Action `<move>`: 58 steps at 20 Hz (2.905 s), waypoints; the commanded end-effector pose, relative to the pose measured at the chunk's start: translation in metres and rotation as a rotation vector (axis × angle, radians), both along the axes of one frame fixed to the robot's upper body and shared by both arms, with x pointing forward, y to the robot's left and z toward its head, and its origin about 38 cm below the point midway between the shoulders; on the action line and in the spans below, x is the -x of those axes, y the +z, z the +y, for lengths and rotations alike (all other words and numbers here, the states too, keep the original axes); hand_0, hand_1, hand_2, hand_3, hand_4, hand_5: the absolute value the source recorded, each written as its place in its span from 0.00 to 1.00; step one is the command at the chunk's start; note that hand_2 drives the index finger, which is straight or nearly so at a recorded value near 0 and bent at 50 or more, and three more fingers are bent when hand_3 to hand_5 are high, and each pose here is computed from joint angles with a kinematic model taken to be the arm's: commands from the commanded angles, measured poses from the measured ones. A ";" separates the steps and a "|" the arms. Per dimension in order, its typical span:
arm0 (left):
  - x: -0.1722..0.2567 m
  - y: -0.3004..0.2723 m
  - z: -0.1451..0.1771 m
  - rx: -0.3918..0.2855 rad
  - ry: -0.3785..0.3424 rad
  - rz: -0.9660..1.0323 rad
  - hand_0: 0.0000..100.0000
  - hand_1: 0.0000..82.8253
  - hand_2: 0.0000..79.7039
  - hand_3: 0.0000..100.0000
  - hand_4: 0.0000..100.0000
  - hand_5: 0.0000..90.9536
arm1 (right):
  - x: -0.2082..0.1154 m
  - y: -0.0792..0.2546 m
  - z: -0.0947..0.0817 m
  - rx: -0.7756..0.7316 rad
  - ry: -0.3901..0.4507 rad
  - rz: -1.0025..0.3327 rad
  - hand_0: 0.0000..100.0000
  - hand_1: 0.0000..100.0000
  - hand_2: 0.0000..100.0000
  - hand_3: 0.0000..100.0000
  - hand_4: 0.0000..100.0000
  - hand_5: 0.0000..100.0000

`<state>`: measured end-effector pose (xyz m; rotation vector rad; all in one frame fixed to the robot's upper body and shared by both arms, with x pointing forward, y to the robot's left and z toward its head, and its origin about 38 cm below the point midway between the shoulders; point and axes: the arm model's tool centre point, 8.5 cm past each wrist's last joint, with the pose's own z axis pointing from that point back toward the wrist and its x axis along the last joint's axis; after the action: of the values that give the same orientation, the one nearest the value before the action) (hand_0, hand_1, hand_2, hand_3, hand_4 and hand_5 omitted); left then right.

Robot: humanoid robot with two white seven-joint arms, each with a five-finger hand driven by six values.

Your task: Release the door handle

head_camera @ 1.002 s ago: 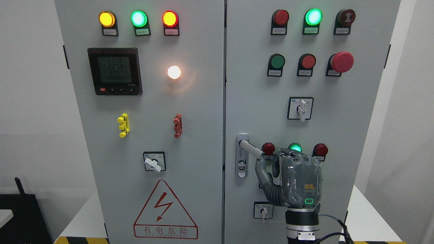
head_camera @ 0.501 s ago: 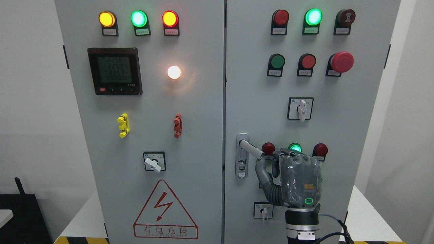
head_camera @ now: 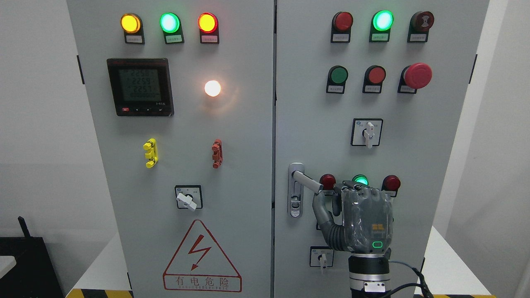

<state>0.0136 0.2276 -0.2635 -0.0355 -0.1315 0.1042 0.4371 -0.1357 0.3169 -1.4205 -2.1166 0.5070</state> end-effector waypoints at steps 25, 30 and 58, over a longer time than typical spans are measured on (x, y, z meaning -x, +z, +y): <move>-0.023 0.001 0.000 0.000 -0.014 -0.039 0.12 0.47 0.00 0.00 0.00 0.00 | -0.001 0.005 0.000 -0.009 0.006 -0.008 0.60 0.60 1.00 1.00 1.00 1.00; -0.023 0.001 0.000 0.000 -0.014 -0.039 0.12 0.47 0.00 0.00 0.00 0.00 | -0.001 0.005 0.000 -0.009 0.006 -0.009 0.61 0.59 1.00 1.00 1.00 1.00; -0.023 0.001 0.000 0.000 -0.014 -0.039 0.12 0.47 0.00 0.00 0.00 0.00 | 0.011 -0.020 -0.014 0.007 -0.011 0.002 0.61 0.60 1.00 1.00 1.00 1.00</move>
<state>0.0136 0.2276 -0.2635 -0.0354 -0.1315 0.1042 0.4333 -0.1389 0.3071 -1.4131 -2.1200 0.4974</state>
